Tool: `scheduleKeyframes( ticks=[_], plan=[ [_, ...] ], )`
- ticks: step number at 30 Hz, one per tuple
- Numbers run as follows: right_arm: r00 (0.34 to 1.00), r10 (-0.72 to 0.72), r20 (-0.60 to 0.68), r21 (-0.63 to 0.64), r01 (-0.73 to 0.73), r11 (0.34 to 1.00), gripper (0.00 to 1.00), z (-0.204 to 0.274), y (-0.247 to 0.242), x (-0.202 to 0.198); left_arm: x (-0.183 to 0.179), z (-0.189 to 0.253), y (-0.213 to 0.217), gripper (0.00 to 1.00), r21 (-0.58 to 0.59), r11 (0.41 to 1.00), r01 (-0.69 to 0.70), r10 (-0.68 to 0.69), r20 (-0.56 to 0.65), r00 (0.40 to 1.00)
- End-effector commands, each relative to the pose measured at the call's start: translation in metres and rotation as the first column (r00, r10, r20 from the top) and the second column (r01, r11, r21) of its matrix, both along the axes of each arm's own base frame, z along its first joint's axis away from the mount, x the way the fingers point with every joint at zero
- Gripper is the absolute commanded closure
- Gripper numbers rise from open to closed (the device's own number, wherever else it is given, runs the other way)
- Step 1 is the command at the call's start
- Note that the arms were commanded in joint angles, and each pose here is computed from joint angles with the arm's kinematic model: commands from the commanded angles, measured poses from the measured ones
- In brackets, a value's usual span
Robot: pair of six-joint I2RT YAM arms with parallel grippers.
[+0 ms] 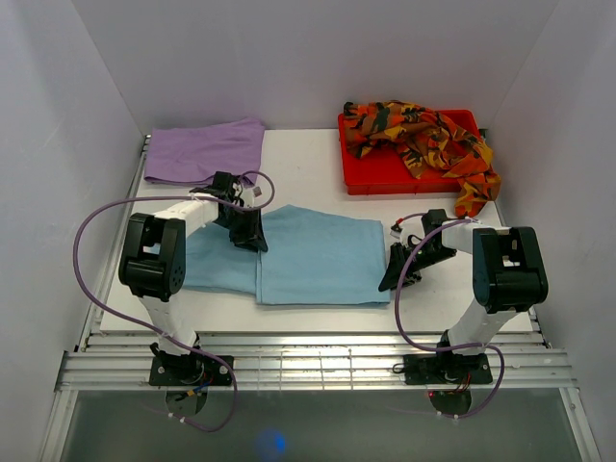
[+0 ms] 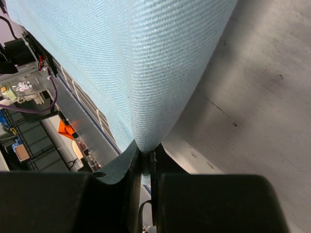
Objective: Fold and stack the trousers
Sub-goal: Fold the trousers
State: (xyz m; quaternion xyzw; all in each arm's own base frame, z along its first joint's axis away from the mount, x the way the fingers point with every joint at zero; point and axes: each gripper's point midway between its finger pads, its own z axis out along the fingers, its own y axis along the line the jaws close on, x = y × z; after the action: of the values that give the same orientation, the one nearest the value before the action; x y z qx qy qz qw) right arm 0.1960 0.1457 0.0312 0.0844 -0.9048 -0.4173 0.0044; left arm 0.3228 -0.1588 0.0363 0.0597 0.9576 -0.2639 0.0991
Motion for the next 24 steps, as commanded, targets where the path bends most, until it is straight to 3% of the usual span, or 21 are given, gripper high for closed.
scheduleKeyframes(
  ticks=[1,3,4,6,14,24],
  plan=[
    [1.000,0.008,0.011,0.003,-0.008,1.000,0.91,0.003,-0.001,0.006,0.012,0.027,-0.021,0.69,-0.096,0.995,0.036,-0.029,0.082,0.996],
    [1.000,0.009,0.011,0.003,-0.009,1.000,0.91,0.003,-0.001,0.005,0.014,0.032,-0.021,0.78,-0.094,0.995,0.035,-0.025,0.100,0.995],
    [1.000,0.009,0.011,0.002,-0.009,1.000,0.90,0.002,-0.001,0.005,0.016,0.034,-0.020,0.90,-0.088,0.996,0.033,-0.023,0.112,0.993],
    [1.000,0.009,0.009,0.002,-0.009,1.000,0.89,0.002,-0.001,0.006,0.018,0.043,-0.018,1.00,-0.081,0.996,0.036,-0.024,0.143,0.989],
    [1.000,0.010,0.014,-0.006,-0.010,1.000,0.71,0.002,-0.002,0.007,0.031,0.058,-0.017,1.00,-0.064,0.996,0.059,-0.043,0.225,0.973],
    [1.000,0.013,0.029,-0.014,-0.012,1.000,0.63,0.002,-0.003,0.010,0.044,0.044,-0.017,1.00,-0.046,0.997,0.059,-0.047,0.234,0.971]
  ],
)
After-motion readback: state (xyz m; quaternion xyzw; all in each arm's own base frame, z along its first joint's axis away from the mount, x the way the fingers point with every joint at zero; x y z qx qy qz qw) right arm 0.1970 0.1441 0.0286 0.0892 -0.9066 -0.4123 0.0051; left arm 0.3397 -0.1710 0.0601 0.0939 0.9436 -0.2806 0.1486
